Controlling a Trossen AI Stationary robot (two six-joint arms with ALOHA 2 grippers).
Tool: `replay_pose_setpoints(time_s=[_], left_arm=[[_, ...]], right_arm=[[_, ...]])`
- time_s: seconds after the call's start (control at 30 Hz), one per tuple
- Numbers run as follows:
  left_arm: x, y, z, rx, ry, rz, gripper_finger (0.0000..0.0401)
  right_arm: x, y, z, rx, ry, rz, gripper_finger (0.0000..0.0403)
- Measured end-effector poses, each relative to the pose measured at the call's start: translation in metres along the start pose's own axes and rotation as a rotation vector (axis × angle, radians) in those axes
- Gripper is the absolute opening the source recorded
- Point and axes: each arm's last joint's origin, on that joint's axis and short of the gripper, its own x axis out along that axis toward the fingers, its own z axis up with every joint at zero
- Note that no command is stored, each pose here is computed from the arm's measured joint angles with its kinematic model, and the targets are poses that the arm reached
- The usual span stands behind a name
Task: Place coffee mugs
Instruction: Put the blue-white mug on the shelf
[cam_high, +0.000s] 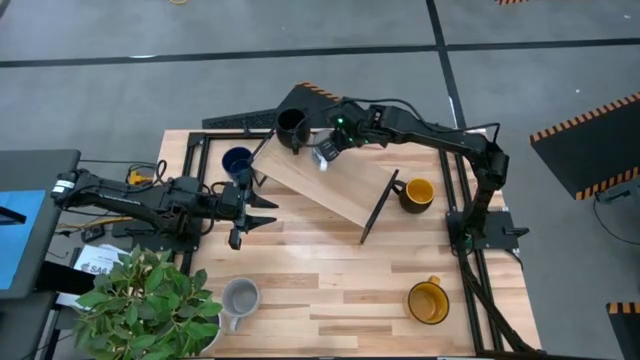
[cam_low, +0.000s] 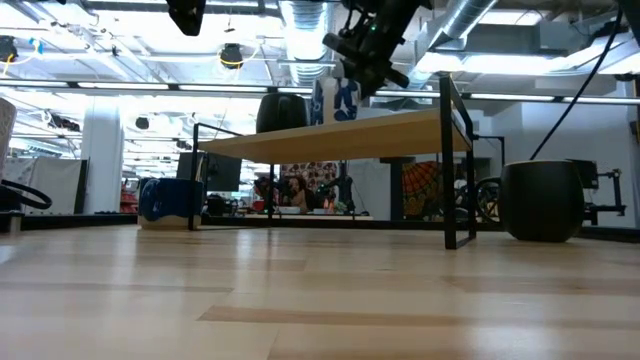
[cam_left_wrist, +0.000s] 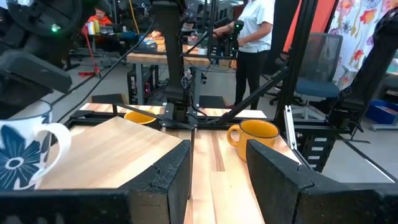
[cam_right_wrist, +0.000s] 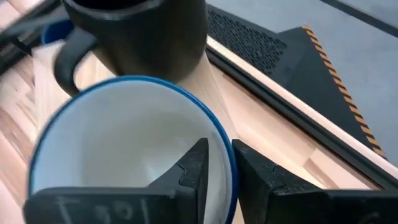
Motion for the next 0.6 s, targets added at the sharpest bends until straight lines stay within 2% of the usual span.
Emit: replay_pose_setpoints(time_s=[0.6], left_arm=[[0.000, 0.000, 0.000, 0.000, 0.004, 0.001, 0.0140]], right_arm=[[-0.003, -0.006, 0.017, 0.046, -0.129, 0.032, 0.0103]])
